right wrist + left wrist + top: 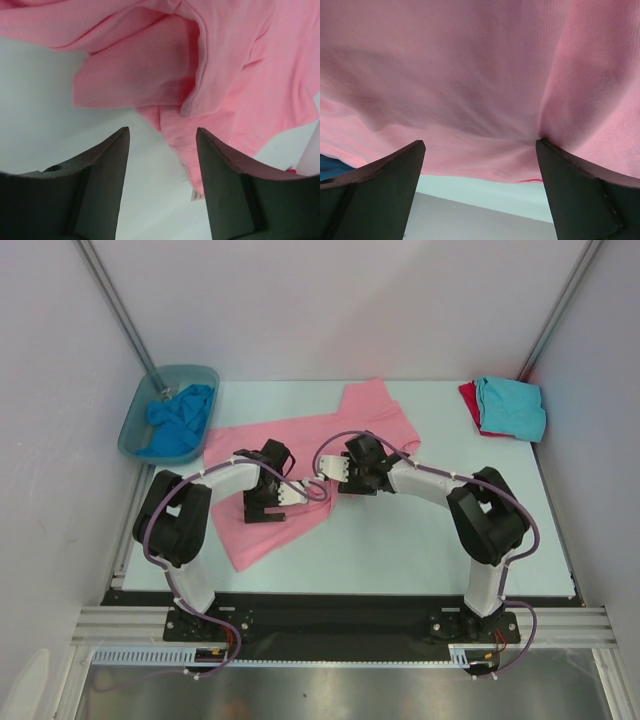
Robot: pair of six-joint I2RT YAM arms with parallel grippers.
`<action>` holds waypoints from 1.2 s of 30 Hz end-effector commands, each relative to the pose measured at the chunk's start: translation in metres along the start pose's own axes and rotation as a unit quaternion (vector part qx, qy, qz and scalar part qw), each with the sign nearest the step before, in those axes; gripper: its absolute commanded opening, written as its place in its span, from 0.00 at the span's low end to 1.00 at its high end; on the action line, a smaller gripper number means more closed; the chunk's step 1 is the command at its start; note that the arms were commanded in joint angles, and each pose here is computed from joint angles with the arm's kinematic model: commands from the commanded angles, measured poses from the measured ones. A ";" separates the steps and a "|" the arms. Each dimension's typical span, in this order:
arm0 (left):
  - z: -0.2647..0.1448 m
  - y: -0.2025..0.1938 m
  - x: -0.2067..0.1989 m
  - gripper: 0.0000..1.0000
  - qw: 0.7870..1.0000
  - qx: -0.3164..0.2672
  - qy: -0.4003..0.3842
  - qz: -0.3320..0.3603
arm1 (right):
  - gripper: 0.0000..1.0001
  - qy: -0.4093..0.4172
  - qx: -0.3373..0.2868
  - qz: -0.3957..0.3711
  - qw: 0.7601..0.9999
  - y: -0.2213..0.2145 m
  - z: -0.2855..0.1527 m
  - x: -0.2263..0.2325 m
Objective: Fold and stack the t-shirts
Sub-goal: Flatten the tshirt out
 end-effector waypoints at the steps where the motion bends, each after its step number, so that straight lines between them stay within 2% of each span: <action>1: -0.005 0.005 -0.002 1.00 1.000 -0.025 0.002 0.000 | 0.60 -0.045 -0.010 0.007 0.999 0.013 0.004 -0.027; 6: -0.008 -0.001 -0.016 1.00 0.999 -0.041 -0.013 0.014 | 0.56 -0.053 -0.011 0.007 0.998 0.015 0.010 -0.033; 10: -0.006 -0.005 -0.029 1.00 0.997 -0.056 -0.035 0.033 | 0.50 -0.058 -0.004 -0.002 0.998 0.013 0.015 -0.034; 14: 0.000 -0.005 -0.034 1.00 0.995 -0.073 -0.063 0.007 | 0.43 -0.064 -0.003 -0.003 0.998 0.013 0.016 -0.039; 16: 0.004 -0.005 -0.033 1.00 0.995 -0.067 -0.072 -0.004 | 0.37 -0.067 -0.004 -0.003 0.998 0.014 0.016 -0.041; 21: 0.013 -0.014 -0.034 1.00 0.997 -0.036 -0.068 0.000 | 0.31 -0.074 0.000 -0.001 0.997 0.011 0.016 -0.045; 24: 0.013 -0.017 -0.032 1.00 0.998 -0.028 -0.058 0.007 | 0.19 -0.075 0.001 0.000 0.997 0.009 0.016 -0.047; 25: 0.013 -0.018 -0.031 1.00 0.998 -0.026 -0.056 0.009 | 0.10 -0.078 0.005 0.002 0.997 0.006 0.016 -0.049; 27: 0.013 -0.020 -0.029 1.00 0.998 -0.019 -0.052 0.010 | 0.06 -0.079 0.007 0.001 0.997 0.006 0.016 -0.050; 28: 0.014 -0.021 -0.028 1.00 0.998 -0.018 -0.051 0.010 | 0.00 -0.081 0.008 0.002 0.997 0.004 0.016 -0.052; 33: 0.016 -0.027 -0.026 1.00 0.999 -0.013 -0.053 0.002 | 0.00 -0.084 0.016 0.001 0.996 -0.001 0.013 -0.058; 36: 0.019 -0.032 -0.023 1.00 0.999 -0.008 -0.053 -0.007 | 0.32 -0.081 0.005 0.007 0.997 0.003 0.006 -0.062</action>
Point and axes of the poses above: each gripper's point midway between its finger pads, its own z axis out along the fingers, its own x axis along the line the jaws close on, y = z × x, the point moved 4 cm from there along -z, back along the fingers, and after that the axes turned 9 degrees about -z, right-handed, at the moved point
